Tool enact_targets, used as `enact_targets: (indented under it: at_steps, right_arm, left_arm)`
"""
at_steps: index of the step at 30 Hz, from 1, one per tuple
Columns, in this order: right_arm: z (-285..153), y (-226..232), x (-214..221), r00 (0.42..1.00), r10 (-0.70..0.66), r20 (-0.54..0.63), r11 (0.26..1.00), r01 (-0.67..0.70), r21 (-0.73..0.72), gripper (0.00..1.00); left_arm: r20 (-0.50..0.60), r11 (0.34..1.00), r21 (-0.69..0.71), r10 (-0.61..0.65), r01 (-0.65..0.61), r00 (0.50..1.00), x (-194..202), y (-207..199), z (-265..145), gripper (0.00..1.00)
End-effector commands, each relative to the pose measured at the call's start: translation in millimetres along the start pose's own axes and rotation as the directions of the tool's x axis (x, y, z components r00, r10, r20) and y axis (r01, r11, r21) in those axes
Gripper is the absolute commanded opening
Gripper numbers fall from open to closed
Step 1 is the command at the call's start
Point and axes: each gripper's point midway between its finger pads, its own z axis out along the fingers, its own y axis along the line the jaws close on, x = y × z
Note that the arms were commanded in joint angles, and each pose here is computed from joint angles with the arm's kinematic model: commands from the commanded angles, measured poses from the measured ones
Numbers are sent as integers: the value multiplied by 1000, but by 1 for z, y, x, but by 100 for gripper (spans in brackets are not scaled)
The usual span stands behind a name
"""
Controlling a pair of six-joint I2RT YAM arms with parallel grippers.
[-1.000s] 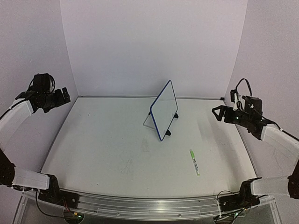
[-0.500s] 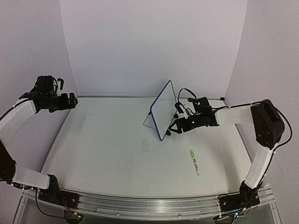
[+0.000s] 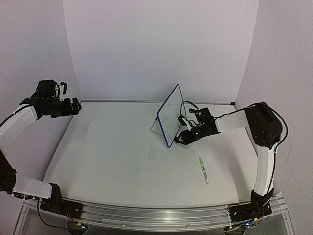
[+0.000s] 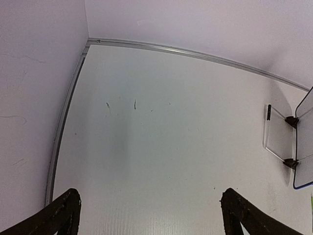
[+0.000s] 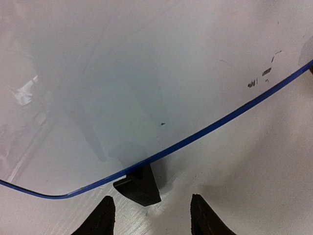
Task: Write a sentence on the whiteboard
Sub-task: Move the whiteboard stand to the center of the board.
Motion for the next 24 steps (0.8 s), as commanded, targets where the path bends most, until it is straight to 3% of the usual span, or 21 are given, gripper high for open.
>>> enact_targets:
  at_steps: [1, 14, 24]
  right_arm:
    - [4, 0, -16, 998, -60, 33, 998, 59, 16, 46]
    - [24, 9, -23, 991, -133, 22, 990, 132, 53, 37]
    - [33, 21, -20, 978, -207, 6, 971, 205, 127, 6]
  left_arm:
    - [43, 1000, 23, 14, -15, 999, -14, -5, -4, 99]
    - [22, 1000, 29, 8, -8, 1000, -10, -6, 1, 100]
    - [17, 1000, 29, 3, -3, 1000, -10, -5, 3, 99]
